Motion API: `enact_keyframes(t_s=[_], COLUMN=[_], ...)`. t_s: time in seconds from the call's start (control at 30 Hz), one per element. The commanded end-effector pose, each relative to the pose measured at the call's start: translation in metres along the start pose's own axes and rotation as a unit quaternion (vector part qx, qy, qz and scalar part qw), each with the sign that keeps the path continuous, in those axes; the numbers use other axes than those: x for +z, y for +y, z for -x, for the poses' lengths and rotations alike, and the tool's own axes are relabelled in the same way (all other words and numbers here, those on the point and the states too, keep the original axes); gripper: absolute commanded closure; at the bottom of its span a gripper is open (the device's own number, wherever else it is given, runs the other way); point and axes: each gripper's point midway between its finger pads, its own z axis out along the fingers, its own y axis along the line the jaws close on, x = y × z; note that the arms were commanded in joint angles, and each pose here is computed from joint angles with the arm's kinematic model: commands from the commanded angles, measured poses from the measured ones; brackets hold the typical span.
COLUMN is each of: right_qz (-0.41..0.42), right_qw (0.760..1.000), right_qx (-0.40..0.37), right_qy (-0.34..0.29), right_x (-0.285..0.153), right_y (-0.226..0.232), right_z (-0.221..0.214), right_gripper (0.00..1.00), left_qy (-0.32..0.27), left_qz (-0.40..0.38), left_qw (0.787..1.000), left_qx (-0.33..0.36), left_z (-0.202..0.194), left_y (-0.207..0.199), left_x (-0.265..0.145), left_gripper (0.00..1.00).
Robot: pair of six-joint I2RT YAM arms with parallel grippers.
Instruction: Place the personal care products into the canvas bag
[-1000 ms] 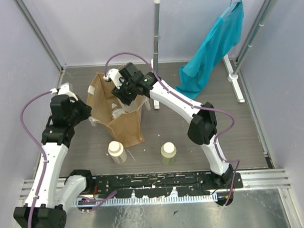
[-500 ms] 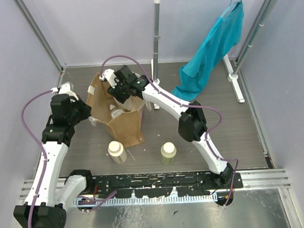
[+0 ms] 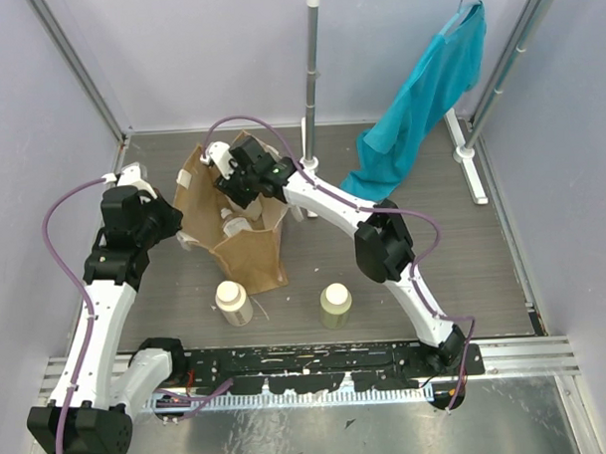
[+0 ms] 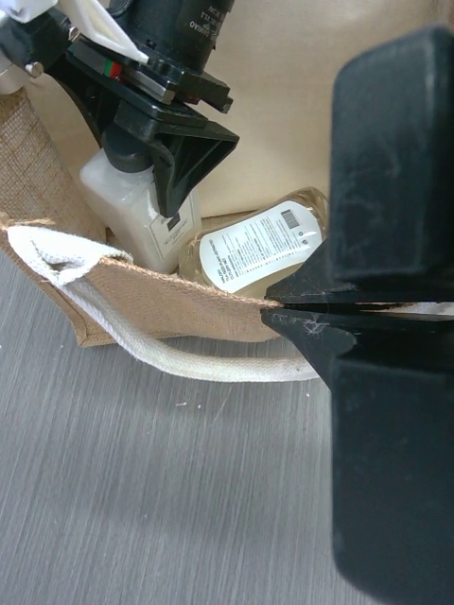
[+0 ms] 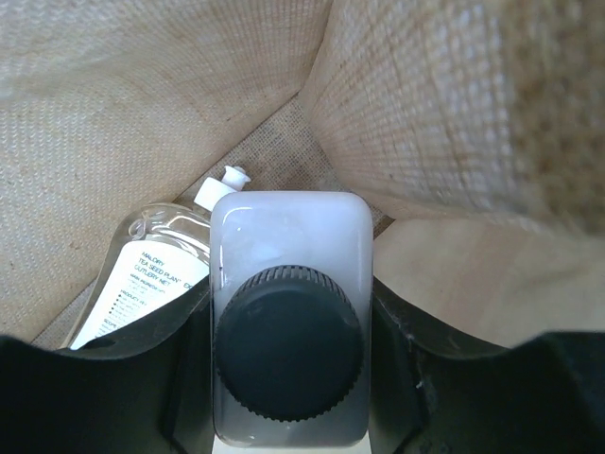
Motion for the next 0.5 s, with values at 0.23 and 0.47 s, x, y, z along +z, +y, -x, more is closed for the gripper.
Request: enact_keyframes(t_s=[0.23, 0.47], right_qz=[-0.043, -0.054], right_qw=[0.999, 0.998], right_qx=[0.026, 0.038], right_qy=[0.018, -0.001], right_x=[-0.03, -0.059], right_y=[-0.018, -0.022], right_z=[-0.021, -0.002], right_gripper=[0.85, 0.24], left_qy=[-0.014, -0.005], left_qz=[-0.015, -0.011], left_qw=[1.0, 1.0], left_qx=[0.0, 0.001], left_z=[0.011, 0.004], left_y=[-0.007, -0.004], left_x=[-0.005, -0.001], left_gripper=[0.91, 0.84])
